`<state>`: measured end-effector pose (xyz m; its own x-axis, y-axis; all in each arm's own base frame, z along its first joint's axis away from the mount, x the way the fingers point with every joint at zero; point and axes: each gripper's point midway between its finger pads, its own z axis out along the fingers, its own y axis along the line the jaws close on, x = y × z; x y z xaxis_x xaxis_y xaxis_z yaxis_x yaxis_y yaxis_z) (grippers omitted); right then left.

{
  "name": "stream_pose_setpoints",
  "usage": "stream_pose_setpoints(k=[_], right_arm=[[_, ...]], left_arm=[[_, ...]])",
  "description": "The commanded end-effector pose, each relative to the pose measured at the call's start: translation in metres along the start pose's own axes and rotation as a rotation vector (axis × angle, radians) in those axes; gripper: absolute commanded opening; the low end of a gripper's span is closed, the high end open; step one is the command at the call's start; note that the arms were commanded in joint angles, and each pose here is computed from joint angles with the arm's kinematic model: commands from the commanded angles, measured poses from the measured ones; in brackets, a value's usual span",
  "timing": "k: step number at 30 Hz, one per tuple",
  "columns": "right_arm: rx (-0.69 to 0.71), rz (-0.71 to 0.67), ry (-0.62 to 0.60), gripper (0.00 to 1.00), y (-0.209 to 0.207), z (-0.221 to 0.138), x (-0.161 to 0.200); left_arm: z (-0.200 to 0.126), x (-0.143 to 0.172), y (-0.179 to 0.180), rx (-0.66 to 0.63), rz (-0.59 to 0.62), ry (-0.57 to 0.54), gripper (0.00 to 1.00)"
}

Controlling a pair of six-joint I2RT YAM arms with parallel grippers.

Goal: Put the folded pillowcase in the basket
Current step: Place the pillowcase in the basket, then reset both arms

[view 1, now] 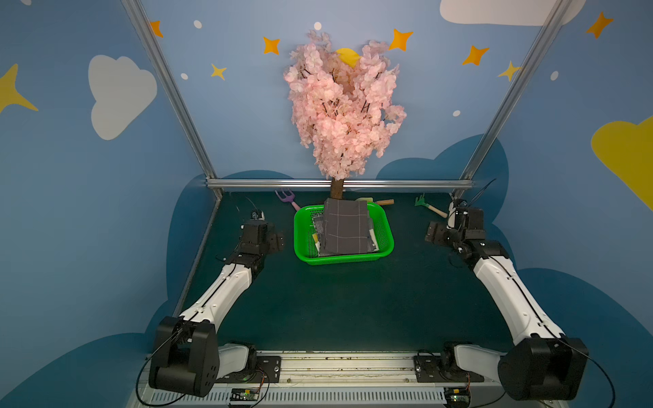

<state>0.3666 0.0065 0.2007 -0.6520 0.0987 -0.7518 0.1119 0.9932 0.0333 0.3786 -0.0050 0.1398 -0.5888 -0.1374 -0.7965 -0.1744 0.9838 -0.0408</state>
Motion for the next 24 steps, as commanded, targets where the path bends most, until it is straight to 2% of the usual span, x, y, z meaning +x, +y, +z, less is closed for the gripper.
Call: stream_pose_setpoints(k=[1, 4, 7, 11, 15, 18, 22, 24], right_arm=[[-0.014, -0.076, -0.114, 0.98, -0.001, 0.009, -0.008], [0.003, -0.094, -0.131, 0.98, -0.007, 0.022, 0.005], [0.026, -0.053, -0.091, 0.98, -0.014, 0.033, 0.016], [0.023, -0.090, -0.043, 0.98, -0.014, 0.048, 0.030], [0.028, -0.109, -0.042, 0.98, -0.016, 0.060, 0.038], [0.046, -0.105, -0.108, 0.98, -0.019, 0.063, 0.036], [-0.050, -0.114, -0.134, 0.98, -0.002, 0.077, 0.048], [-0.046, -0.128, -0.161, 0.98, 0.002, 0.081, 0.050]], left_arm=[[0.006, -0.029, 0.002, 0.024, 0.001, -0.153, 1.00], [0.022, -0.014, 0.011, -0.012, 0.036, -0.114, 1.00], [0.037, -0.002, 0.016, -0.020, 0.055, -0.083, 1.00], [0.051, 0.011, 0.024, -0.043, 0.061, -0.057, 1.00], [0.057, 0.016, 0.030, -0.061, 0.058, -0.118, 1.00], [0.059, 0.019, 0.024, -0.024, 0.075, -0.139, 1.00], [0.056, 0.021, 0.020, 0.004, 0.088, -0.152, 1.00], [0.054, 0.022, 0.017, 0.021, 0.093, -0.164, 1.00]])
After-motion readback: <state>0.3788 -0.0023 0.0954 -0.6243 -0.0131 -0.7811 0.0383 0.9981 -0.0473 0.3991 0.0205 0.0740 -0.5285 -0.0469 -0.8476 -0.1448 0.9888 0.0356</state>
